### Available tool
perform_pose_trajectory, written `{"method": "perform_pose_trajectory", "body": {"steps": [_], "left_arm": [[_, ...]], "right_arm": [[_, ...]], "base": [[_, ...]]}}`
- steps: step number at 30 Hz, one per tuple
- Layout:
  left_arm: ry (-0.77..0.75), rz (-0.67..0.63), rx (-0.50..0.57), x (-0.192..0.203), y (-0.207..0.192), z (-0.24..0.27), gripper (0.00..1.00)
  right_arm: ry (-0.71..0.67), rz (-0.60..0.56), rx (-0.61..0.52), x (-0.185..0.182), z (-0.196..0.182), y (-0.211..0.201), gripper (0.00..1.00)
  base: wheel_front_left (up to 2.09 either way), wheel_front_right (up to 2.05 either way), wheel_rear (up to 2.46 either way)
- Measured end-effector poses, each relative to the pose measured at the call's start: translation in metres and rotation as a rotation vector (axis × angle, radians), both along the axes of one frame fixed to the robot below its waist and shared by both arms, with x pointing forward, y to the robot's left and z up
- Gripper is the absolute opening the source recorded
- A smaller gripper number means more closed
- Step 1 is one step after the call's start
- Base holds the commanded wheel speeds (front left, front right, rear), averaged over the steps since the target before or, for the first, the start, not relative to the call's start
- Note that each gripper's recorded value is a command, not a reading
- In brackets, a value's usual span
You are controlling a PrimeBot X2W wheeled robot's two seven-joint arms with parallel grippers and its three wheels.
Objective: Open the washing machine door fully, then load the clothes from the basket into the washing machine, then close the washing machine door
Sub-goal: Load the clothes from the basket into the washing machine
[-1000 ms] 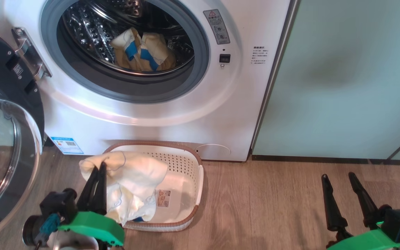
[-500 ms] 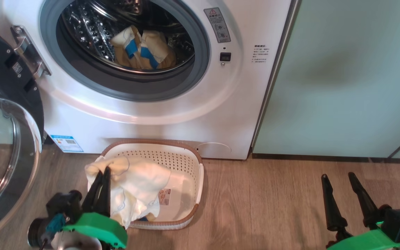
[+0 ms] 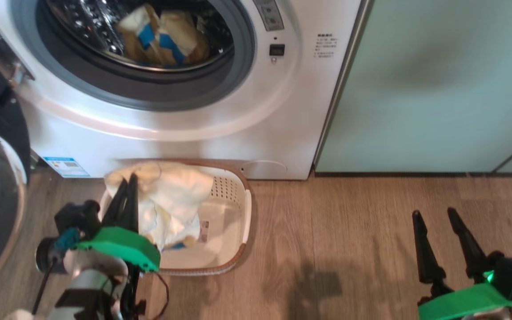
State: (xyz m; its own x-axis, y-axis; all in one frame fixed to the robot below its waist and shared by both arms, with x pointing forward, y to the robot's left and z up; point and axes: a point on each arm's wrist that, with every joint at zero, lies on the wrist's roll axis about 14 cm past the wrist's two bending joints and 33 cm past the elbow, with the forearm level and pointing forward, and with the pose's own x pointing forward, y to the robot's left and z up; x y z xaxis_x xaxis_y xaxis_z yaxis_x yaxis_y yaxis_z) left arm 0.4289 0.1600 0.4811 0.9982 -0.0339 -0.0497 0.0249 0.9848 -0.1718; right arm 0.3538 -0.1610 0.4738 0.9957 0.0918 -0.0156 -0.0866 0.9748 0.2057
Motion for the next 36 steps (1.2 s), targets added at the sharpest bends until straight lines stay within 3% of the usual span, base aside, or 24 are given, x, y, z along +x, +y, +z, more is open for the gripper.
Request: {"method": "perform_pose_trajectory", "body": {"steps": [20,36], "left_arm": [[0.096,-0.055,-0.037,0.143,-0.011,-0.047,0.00],[0.265,-0.142,0.022,0.243,-0.020,-0.065,0.00]], "right_arm": [[0.092,-0.101,-0.005,0.043,-0.037,-0.034,1.00],[0.144,-0.192,0.046,0.052,-0.057,-0.061,1.00]], "base": [[0.00,0.00,0.00],[0.00,0.00,0.00]]}}
